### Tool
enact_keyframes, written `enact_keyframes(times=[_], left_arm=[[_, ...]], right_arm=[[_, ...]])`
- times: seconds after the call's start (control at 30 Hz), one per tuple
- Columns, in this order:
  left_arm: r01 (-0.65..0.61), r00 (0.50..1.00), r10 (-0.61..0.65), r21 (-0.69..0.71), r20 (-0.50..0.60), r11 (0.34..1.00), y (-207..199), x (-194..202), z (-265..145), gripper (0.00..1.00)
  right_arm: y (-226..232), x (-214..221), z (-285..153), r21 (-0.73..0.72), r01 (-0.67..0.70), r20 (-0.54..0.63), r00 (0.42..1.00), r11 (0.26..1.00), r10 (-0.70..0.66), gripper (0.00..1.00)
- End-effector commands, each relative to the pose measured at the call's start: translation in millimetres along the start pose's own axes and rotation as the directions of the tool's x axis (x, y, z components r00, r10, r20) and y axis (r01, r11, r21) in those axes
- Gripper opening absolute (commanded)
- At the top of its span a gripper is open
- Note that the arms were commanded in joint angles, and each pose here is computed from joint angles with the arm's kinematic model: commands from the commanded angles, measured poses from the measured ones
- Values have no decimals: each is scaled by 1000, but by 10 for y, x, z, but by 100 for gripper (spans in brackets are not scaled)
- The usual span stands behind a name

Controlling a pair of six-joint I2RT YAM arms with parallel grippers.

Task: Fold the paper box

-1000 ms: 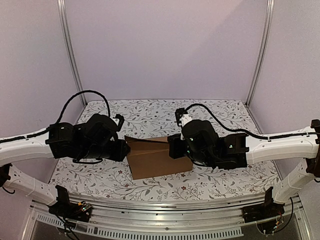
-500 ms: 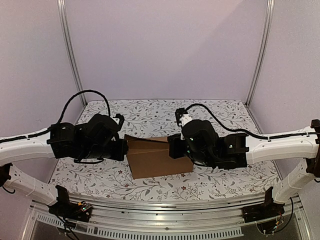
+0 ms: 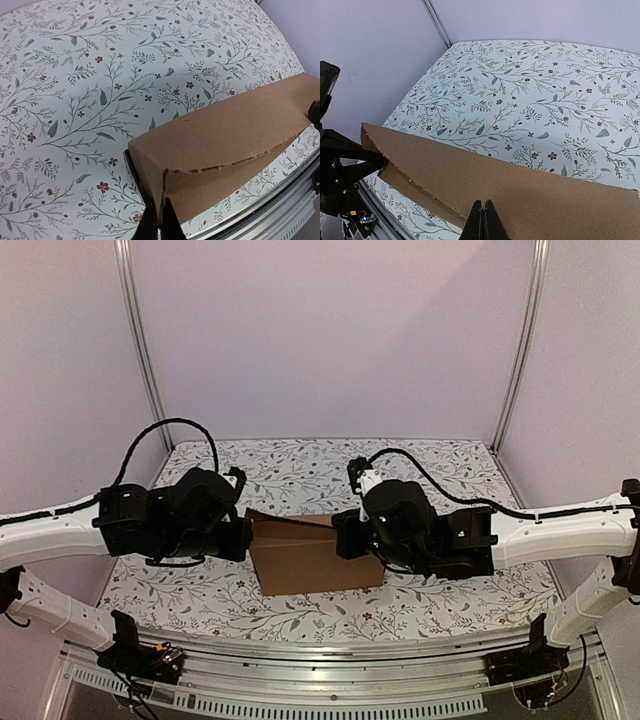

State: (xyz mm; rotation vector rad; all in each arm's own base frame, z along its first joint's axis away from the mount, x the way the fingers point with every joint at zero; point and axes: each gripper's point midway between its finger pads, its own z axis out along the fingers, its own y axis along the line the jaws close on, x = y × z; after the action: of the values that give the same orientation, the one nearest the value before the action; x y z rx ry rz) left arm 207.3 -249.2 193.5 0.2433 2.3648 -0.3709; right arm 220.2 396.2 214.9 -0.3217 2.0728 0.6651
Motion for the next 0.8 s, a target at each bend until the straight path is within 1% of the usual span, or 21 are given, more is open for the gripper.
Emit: enact_keyframes(times=[0.0, 0.43, 0.7, 0.77], left_arm=[[-50, 999, 49, -106, -8, 993, 276, 9, -109, 0], [-86, 996, 81, -166, -39, 982, 434, 97, -122, 0], [-105, 993, 93, -174, -76, 979, 429, 196, -32, 0], [-103, 992, 89, -171, -89, 980, 425, 236, -4, 8]], right_arm=[[-550, 898, 83, 142, 183, -291, 947, 973, -136, 1], [-602, 896, 107, 156, 182, -296, 946, 971, -129, 0], [-616, 912, 116, 157, 181, -304, 944, 971, -127, 0], [-630, 929, 119, 162, 185, -308, 943, 969, -128, 0]])
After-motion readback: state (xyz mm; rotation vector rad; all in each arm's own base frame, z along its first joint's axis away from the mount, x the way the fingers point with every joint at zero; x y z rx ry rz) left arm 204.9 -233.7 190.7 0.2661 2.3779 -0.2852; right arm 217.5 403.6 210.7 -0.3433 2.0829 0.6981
